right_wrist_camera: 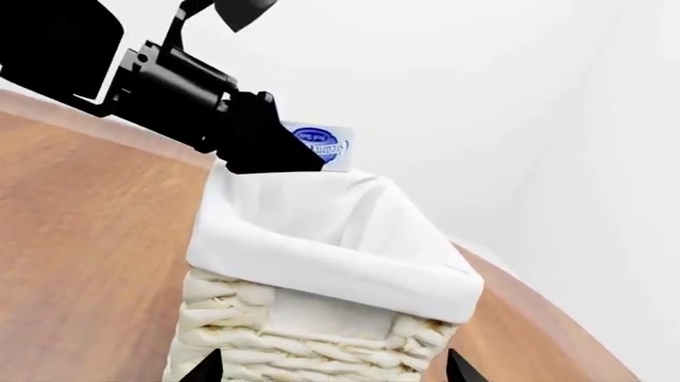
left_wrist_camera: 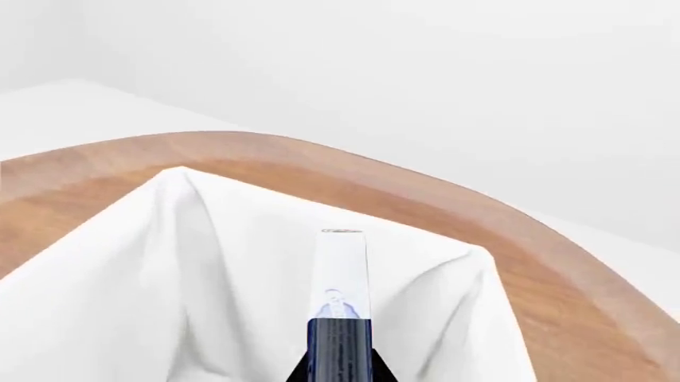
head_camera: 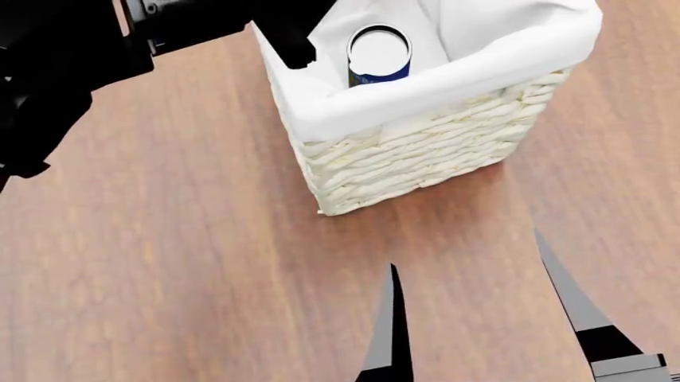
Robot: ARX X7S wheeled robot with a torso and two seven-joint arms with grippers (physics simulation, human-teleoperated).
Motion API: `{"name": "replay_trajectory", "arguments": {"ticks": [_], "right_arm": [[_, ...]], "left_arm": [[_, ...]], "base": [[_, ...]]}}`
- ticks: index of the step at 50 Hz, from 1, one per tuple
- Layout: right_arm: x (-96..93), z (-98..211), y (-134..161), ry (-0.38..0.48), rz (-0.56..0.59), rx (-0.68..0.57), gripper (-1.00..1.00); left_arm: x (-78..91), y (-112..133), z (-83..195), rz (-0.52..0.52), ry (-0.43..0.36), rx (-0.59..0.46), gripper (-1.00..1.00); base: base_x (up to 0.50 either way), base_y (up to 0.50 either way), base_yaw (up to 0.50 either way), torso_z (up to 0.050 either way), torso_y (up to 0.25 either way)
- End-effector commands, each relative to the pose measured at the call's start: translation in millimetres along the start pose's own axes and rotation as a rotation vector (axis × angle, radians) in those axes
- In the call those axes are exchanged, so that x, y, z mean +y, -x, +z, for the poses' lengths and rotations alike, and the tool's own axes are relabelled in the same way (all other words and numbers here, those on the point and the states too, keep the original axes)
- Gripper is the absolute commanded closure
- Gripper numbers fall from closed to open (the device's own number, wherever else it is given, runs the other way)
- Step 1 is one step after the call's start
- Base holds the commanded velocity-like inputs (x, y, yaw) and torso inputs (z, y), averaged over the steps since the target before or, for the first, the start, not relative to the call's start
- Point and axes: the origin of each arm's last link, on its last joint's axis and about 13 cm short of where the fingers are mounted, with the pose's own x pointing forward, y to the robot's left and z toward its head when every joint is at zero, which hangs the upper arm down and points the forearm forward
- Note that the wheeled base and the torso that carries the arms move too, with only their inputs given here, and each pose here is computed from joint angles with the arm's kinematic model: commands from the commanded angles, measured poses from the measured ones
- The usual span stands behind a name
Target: Pick up the alphabet soup and the cream cheese box, and put them in the basket.
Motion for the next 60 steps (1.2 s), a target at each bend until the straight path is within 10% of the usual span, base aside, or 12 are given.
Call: {"name": "replay_trajectory", "arguments": {"ticks": [1, 6, 7, 33, 45, 60], "right_arm": [[0.2, 0, 0, -0.005, 0.001, 0.001, -1.00], [0.1, -1, 2, -0.003, 0.001, 0.008, -1.00], [-0.3, -1, 2, 0.000, -0.001, 0.010, -1.00], [0.3, -1, 2, -0.005, 0.001, 0.010, -1.00], [4.4, -5, 3, -0.023, 0.010, 0.013, -1.00], [5.0, -4, 6, -0.025, 0.011, 0.024, -1.00]], "left_arm": [[-2.4, -1, 3, -0.017, 0.012, -0.016, 1.00], [-2.8, -1, 8, -0.033, 0.051, -0.023, 1.00], [-3.1, -1, 8, -0.043, 0.052, -0.026, -1.00], [-9.1, 7, 7, -0.064, 0.065, -0.076, -1.00], [-83.3, 55, -2, 0.242, -0.387, -0.557, -1.00], [-137.6, 81, -27, 0.262, -0.383, -0.764, -1.00]], "base": [[0.00, 0.00, 0.00, 0.000, 0.000], [0.00, 0.00, 0.00, 0.000, 0.000], [0.00, 0.00, 0.00, 0.000, 0.000], [0.00, 0.00, 0.00, 0.000, 0.000], [0.00, 0.00, 0.00, 0.000, 0.000], [0.00, 0.00, 0.00, 0.000, 0.000]]}}
